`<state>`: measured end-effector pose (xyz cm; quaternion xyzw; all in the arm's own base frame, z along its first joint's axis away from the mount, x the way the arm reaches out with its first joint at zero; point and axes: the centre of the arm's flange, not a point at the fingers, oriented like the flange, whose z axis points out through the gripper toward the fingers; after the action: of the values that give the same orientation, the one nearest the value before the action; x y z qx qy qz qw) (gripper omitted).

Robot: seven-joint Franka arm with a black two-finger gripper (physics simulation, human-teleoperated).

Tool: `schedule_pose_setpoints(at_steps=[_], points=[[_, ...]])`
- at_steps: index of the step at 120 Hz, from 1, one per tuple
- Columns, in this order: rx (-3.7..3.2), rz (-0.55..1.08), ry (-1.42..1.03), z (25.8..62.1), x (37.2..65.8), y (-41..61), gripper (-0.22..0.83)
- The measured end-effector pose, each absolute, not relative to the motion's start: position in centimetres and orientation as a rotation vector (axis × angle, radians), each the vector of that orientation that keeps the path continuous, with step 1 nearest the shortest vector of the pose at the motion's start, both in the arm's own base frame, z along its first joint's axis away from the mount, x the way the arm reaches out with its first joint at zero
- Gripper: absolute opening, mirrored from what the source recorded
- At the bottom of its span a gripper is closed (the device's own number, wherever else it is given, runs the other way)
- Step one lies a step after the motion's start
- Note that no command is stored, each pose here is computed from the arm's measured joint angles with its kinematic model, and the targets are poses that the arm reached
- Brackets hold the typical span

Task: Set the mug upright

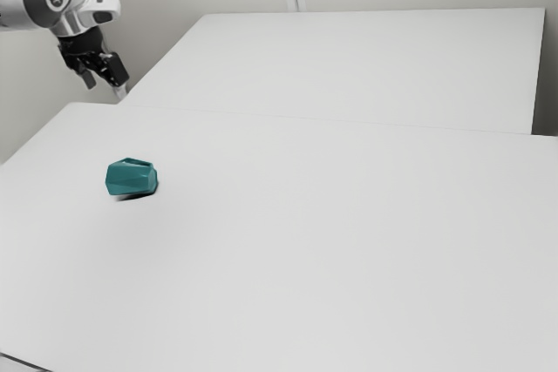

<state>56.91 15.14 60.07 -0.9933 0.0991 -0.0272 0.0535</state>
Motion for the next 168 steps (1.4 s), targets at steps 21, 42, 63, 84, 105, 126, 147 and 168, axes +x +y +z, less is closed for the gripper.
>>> schedule_pose_setpoints(at_steps=[21,42,63,84,105,126,147,168], points=[[-3.024,-0.137,0.268,60.5,57.2,16.2,0.61],[-3.106,-0.160,0.082,58.1,57.3,24.6,0.62],[-3.218,-0.163,0.010,52.8,58.8,30.7,0.62],[-3.337,-0.166,-0.002,46.6,59.5,35.5,0.62],[-3.452,-0.185,0.048,41.1,60.2,38.1,0.61],[-3.537,-0.230,0.121,38.2,59.9,39.2,0.61],[-3.603,-0.238,0.166,35.2,59.5,39.8,0.61],[-3.670,-0.242,0.175,32.2,59.2,40.1,0.61]])
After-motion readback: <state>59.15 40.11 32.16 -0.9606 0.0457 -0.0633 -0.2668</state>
